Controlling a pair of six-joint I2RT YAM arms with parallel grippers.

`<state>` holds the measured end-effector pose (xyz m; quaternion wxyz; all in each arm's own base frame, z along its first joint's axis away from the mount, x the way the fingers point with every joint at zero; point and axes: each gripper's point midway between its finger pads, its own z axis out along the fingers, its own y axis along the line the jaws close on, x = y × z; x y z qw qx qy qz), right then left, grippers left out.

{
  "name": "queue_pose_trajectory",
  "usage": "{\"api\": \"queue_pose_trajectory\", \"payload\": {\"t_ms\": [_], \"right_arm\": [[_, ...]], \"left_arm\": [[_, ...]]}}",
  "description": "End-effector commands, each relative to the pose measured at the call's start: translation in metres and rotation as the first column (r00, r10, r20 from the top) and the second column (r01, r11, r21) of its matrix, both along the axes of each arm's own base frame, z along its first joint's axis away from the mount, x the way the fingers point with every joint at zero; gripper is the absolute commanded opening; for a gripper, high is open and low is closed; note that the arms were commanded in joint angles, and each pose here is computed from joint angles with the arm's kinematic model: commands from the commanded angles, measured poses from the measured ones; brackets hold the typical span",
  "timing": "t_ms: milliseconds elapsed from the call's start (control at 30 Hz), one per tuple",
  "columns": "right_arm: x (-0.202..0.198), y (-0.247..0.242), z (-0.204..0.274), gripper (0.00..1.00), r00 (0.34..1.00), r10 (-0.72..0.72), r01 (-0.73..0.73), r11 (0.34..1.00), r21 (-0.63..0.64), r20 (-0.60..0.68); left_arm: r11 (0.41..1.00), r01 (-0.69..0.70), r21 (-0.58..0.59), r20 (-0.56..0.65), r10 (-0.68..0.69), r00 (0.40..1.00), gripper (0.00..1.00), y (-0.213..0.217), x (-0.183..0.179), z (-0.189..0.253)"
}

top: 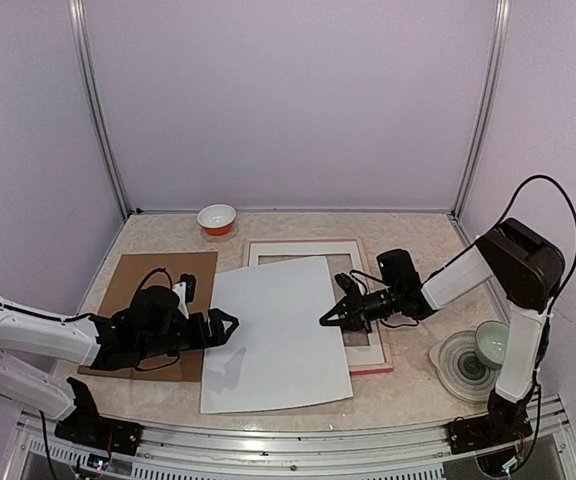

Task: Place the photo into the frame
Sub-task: Pick up the photo from the frame body, then place the photo on the mat board.

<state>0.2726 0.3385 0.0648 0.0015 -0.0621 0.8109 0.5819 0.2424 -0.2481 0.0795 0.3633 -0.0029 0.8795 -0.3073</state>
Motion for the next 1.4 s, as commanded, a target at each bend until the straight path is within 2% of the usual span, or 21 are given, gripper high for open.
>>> {"api": "queue_pose_trajectory", "payload": {"t_ms": [0, 400, 1367], "right_arm": [[0.004, -0.011, -0.003, 0.00, 1.000, -0.001, 0.001, 1.000, -0.012, 0.006], [0.023, -0.026, -0.009, 0.00, 0.998, -0.009, 0.013, 0.997, -0.079, 0.056], [0.060, -0.045, -0.020, 0.00, 0.990, -0.042, 0.069, 0.977, -0.202, 0.132]], "left_arm": [[0.999, -0.038, 0.017, 0.091, 0.036, 0.995, 0.99, 0.010, 0.006, 0.030], [0.990, -0.142, 0.006, 0.128, 0.140, 0.982, 0.99, 0.045, 0.011, 0.045], [0.986, -0.168, 0.023, 0.122, 0.164, 0.979, 0.99, 0.059, 0.017, 0.041]]}}
